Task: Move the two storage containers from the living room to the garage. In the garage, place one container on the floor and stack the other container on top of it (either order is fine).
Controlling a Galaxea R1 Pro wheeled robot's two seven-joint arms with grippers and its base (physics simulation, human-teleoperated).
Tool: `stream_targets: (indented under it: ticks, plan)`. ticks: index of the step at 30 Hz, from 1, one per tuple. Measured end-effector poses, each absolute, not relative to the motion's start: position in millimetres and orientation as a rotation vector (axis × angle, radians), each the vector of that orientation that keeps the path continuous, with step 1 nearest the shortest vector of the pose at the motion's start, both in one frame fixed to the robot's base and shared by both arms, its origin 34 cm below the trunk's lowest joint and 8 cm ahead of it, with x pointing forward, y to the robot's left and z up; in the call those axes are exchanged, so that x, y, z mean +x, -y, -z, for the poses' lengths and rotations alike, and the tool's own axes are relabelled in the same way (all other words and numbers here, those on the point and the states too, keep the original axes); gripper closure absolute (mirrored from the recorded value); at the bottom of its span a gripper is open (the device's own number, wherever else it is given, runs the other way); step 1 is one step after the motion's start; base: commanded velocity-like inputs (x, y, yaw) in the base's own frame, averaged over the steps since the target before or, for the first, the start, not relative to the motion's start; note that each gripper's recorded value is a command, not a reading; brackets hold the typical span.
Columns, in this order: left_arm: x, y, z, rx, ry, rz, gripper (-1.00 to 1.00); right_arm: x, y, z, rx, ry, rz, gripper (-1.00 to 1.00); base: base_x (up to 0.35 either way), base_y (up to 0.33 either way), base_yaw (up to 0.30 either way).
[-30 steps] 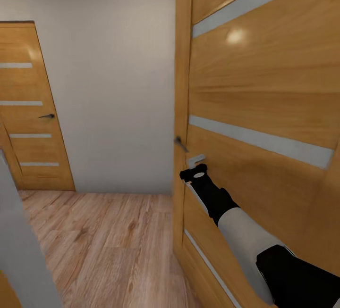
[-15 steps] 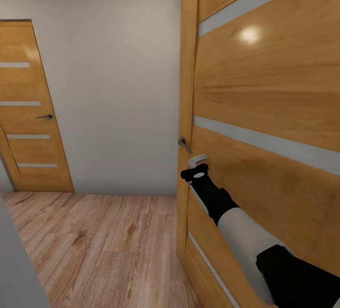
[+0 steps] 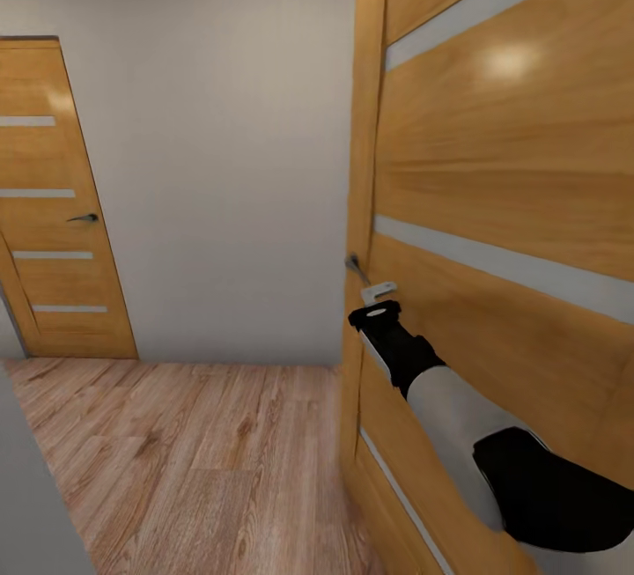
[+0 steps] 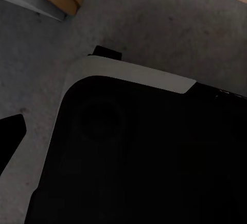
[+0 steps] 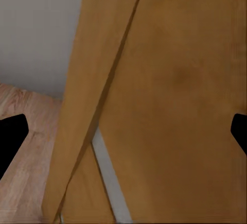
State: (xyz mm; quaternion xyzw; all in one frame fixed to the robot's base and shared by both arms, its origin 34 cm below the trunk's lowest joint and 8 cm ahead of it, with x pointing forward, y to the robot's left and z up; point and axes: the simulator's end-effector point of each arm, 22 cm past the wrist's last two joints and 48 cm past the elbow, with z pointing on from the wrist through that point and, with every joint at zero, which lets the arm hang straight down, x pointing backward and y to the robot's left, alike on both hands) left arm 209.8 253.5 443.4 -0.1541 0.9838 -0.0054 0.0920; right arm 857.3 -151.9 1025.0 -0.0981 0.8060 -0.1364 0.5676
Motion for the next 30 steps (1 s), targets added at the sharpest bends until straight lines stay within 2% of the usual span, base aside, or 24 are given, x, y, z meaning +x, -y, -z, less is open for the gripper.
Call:
stream_targets:
  ticks: [30]
  plan:
    - [210.4, -253.9, -443.5, -0.461, -2.920, 0.015, -1.00, 877.4, 169.1, -1082.2, -0.199, -1.864, 0.368, -1.00, 0.000, 0.000, 0.000]
